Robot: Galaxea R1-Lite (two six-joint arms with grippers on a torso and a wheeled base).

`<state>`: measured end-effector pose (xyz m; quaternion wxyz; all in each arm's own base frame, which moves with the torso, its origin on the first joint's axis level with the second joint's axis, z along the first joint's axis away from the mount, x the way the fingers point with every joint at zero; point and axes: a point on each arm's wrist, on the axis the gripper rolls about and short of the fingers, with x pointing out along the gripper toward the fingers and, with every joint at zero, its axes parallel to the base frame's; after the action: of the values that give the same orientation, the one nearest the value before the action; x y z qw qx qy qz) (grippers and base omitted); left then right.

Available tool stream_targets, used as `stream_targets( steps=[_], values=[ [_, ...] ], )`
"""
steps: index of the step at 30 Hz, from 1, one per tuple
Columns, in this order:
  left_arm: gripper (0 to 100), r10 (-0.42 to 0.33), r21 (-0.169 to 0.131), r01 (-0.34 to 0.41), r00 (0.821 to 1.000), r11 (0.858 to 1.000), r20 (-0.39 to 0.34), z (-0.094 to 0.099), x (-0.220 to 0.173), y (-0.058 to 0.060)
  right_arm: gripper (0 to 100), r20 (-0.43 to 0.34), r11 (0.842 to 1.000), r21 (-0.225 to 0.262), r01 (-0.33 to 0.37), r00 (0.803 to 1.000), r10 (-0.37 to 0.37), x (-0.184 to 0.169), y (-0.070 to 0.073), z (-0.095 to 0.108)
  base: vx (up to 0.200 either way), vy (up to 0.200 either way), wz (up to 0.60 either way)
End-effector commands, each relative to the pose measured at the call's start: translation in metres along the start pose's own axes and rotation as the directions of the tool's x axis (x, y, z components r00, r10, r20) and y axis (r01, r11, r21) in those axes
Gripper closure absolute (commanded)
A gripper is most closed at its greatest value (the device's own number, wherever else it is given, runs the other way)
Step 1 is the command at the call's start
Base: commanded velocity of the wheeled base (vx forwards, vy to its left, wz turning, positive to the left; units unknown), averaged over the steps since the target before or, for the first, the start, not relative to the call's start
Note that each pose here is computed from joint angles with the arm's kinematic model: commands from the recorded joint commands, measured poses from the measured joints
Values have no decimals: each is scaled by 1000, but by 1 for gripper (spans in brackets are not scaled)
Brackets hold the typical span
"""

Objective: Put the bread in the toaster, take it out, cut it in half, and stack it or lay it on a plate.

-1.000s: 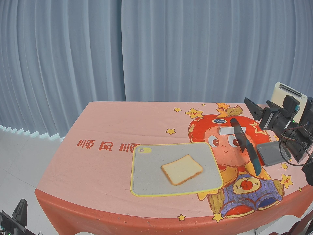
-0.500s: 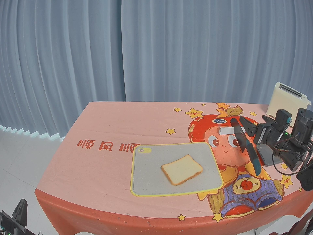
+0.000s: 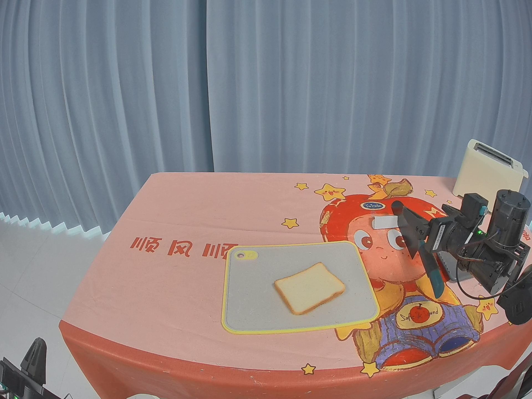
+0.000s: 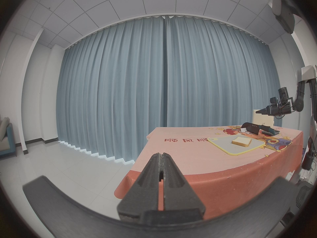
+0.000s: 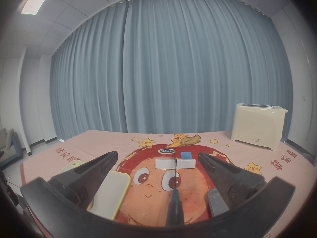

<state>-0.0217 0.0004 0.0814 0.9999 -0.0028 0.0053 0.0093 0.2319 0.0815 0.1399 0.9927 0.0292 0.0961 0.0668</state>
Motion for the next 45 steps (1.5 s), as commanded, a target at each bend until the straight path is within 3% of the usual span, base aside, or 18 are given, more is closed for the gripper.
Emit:
stream_targets(
  steps=[1,18,33,45],
  values=[
    [100,2,0,-2,1000,1000,-18,-5,1,0,0,-34,1000,-10,26,999,-27,6,0,-8,0,0,0],
    [100,2,0,-2,1000,1000,-18,-5,1,0,0,-64,998,-25,61,996,-63,12,-2,-16,0,0,0],
    [100,2,0,-2,1000,1000,-18,-5,1,0,0,-155,995,-52,89,983,-96,14,-6,-39,0,0,0],
    [100,2,0,-2,1000,1000,-18,-5,1,0,0,-164,992,-62,108,980,-117,12,-6,-42,0,0,0]
  ],
)
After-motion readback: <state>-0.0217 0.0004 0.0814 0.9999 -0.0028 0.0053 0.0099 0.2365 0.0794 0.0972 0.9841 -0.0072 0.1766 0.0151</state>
